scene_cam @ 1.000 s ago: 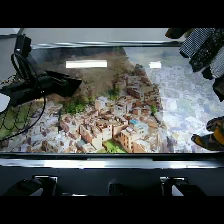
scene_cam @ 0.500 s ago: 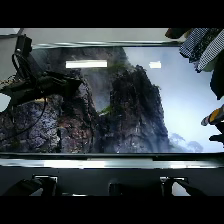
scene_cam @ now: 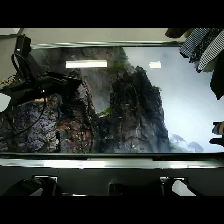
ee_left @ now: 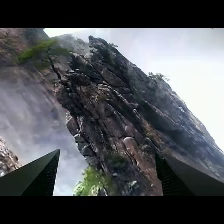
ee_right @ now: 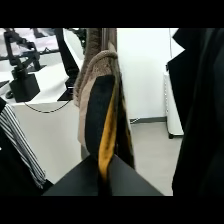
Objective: Fold the clothes and pants, and hang the long-sleeved shirts on hangers.
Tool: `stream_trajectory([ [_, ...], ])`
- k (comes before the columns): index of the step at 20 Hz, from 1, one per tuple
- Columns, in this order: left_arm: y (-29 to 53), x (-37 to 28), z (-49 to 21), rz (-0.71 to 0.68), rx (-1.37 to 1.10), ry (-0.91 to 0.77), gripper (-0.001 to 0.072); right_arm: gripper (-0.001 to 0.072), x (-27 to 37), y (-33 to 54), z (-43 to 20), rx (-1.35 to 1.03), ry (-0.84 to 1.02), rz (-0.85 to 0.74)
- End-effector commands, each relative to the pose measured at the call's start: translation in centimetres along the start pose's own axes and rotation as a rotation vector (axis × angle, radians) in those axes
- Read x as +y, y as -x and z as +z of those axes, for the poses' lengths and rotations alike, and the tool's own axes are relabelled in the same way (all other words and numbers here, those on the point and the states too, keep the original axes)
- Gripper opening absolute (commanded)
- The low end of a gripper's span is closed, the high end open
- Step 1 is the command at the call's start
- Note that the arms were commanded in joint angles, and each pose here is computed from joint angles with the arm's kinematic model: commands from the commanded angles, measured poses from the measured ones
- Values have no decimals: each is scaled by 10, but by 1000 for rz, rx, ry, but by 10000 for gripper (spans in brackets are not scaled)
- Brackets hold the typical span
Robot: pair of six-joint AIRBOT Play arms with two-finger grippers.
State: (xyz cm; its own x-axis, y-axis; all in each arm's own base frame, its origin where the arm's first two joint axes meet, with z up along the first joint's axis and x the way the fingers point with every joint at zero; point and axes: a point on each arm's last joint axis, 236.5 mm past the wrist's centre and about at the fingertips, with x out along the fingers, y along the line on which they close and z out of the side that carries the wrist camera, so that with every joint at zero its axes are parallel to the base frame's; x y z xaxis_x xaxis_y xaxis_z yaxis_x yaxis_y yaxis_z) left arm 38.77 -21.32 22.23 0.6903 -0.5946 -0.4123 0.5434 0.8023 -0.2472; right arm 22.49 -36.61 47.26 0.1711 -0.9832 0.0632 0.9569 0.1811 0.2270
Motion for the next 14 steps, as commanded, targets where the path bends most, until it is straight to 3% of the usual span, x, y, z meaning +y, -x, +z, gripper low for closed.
stream_trajectory([
  [1, 0, 0, 0, 0, 0, 1, 675, 20, -9, -7, -4, 14, 6, -19],
  [14, 0, 0, 0, -1, 0, 52, 675, 21, -12, -7, -3, 11, 75, -29],
])
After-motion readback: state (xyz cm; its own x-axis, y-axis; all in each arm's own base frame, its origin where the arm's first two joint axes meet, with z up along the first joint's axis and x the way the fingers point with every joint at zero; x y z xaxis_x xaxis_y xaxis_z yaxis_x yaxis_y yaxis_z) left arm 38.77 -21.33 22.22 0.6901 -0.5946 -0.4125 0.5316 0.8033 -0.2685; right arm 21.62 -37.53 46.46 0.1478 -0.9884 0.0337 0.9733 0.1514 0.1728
